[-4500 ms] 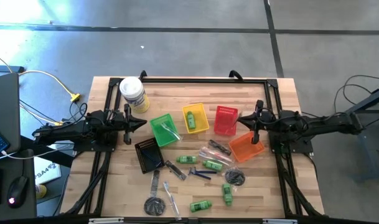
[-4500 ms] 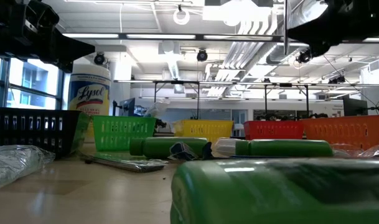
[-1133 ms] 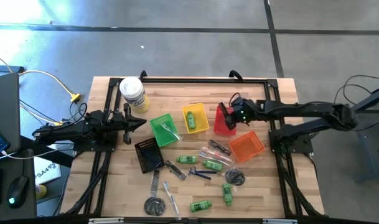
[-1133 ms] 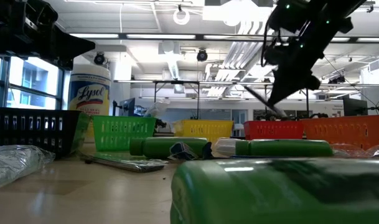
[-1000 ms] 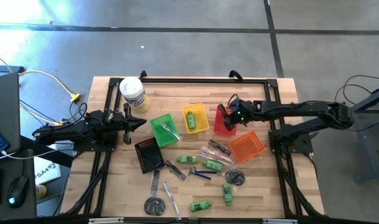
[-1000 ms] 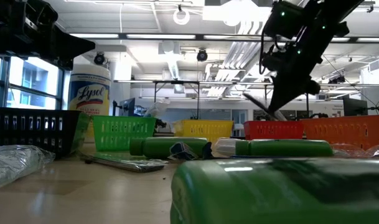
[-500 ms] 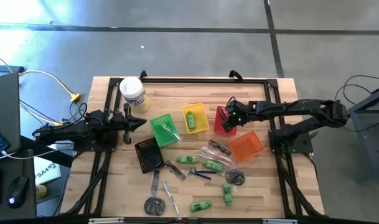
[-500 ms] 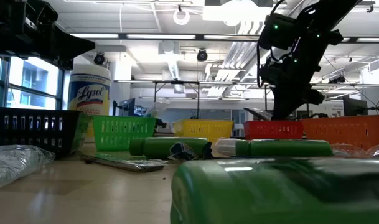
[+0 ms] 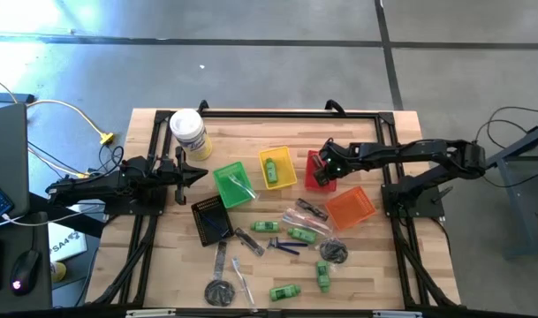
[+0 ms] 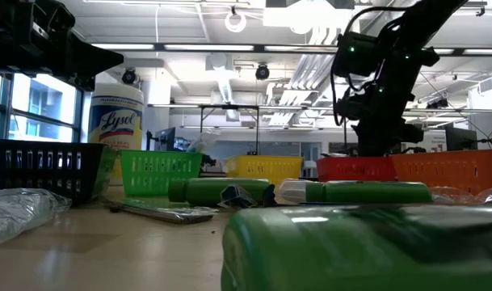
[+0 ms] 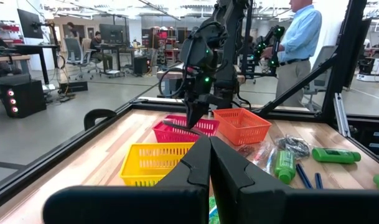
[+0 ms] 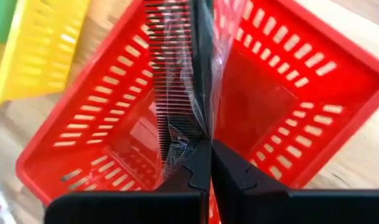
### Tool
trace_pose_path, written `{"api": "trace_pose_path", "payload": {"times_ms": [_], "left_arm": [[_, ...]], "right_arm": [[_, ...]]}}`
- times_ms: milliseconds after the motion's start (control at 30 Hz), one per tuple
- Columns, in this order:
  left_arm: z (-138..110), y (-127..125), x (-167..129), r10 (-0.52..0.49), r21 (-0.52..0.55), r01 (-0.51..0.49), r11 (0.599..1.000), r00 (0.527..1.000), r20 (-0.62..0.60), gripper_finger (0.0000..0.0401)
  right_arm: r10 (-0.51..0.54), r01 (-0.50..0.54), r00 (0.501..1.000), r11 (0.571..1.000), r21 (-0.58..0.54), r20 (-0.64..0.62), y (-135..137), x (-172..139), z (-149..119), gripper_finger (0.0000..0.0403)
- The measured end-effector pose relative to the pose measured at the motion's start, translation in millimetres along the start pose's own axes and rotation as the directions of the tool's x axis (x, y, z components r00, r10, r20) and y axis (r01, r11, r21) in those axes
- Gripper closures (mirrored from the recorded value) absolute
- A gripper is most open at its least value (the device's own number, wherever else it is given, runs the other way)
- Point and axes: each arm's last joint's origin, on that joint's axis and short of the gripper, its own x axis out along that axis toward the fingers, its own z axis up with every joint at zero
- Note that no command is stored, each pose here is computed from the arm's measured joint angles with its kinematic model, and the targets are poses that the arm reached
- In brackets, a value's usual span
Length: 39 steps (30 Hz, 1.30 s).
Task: Pick & Place Travel size toiletries
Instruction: Put the black comb into the red bin
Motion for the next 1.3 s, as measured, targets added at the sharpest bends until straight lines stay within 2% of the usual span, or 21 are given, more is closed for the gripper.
{"api": "trace_pose_path", "payload": {"times_ms": [400, 667, 1000, 1300], "left_arm": [[0.0, -0.1, 0.0, -0.003, 0.0, 0.003, 1.0, 1.0, 0.0, 0.0401], [0.0, -0.1, 0.0, -0.003, 0.0, 0.003, 1.0, 1.0, 0.0, 0.0401], [-0.1, -0.1, 0.0, -0.003, 0.0, 0.003, 1.0, 1.0, -0.001, 0.0401], [-0.2, -0.1, 0.0, -0.003, 0.0, 0.003, 1.0, 1.0, -0.002, 0.0401]], "right_arm": [[-0.023, 0.024, 0.999, 1.0, 0.017, -0.025, -3.0, 7.4, 1.2, 0.0401], [-0.075, 0.077, 0.993, 0.997, 0.021, -0.09, -4.0, 26.9, -2.5, 0.0401], [-0.049, 0.05, 0.998, 0.999, 0.007, -0.046, -0.4, 30.1, 1.8, 0.04], [-0.05, 0.051, 0.998, 0.999, 0.007, -0.041, -0.3, 30.1, 2.0, 0.0359]]}}
